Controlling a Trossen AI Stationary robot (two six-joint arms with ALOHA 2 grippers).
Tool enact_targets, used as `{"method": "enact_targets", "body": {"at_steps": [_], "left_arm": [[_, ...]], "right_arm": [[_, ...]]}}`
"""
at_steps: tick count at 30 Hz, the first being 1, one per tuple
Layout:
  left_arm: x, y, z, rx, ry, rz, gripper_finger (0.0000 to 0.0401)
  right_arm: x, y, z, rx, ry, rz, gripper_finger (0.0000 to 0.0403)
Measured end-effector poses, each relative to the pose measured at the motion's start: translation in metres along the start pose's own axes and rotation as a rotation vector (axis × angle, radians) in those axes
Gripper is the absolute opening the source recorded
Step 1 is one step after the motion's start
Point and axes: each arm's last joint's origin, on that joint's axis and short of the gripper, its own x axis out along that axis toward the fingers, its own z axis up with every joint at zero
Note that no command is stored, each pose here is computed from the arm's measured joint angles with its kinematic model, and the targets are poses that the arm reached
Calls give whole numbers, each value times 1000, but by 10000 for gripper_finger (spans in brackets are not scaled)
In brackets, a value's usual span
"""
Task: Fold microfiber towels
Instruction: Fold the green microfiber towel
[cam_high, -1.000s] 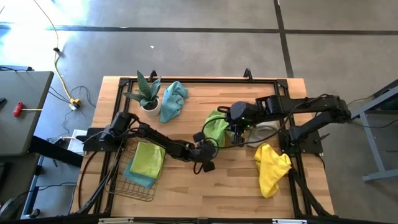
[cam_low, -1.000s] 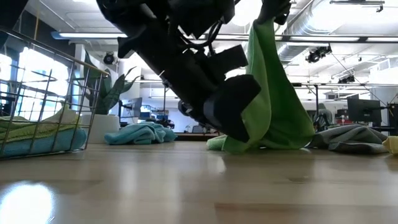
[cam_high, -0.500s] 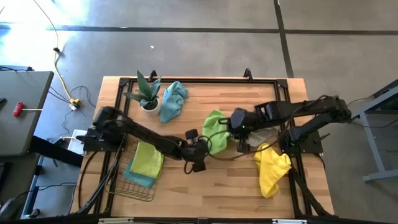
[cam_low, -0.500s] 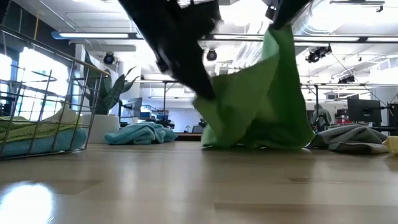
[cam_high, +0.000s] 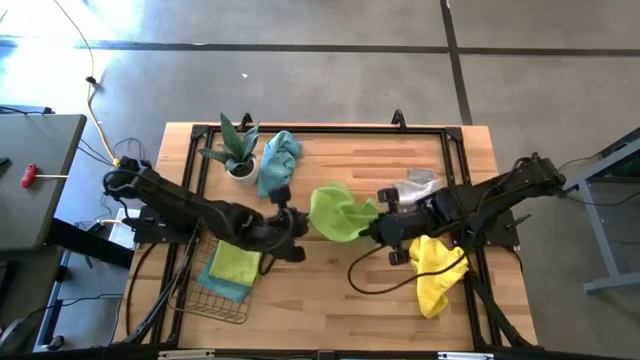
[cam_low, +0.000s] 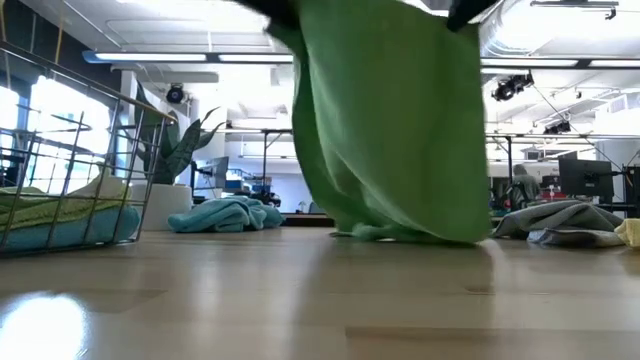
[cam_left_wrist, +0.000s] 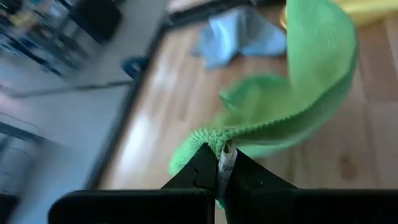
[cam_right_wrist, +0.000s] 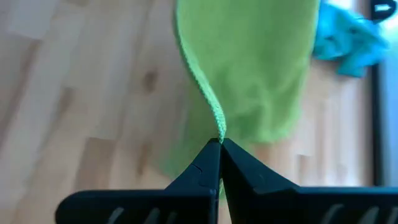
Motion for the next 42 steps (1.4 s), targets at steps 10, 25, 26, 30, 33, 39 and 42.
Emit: {"method": "enact_targets", "body": {"at_steps": [10, 25, 26, 30, 33, 39, 42], "left_arm": [[-11, 44, 25, 141, -38, 184, 0], [-1, 135, 61, 185, 6, 406, 0], [2, 141, 60, 181, 12, 410, 0], [14, 167, 59, 143, 18, 458, 0], [20, 186, 60, 104, -10, 511, 0], [25, 199, 58, 17, -49, 493, 0], [28, 188, 49, -42, -27, 305, 0]], "right_arm": [[-31, -39, 11, -9, 17, -256, 0], [-52, -130, 11, 9, 76, -502, 0], [-52, -136, 10, 7, 86, -544, 0], [-54, -160, 10, -1, 102, -695, 0], [-56, -176, 10, 9, 90, -747, 0], [-56, -189, 4, 52, 110, -785, 0], [-55, -184, 1, 25, 155, -765, 0]]}}
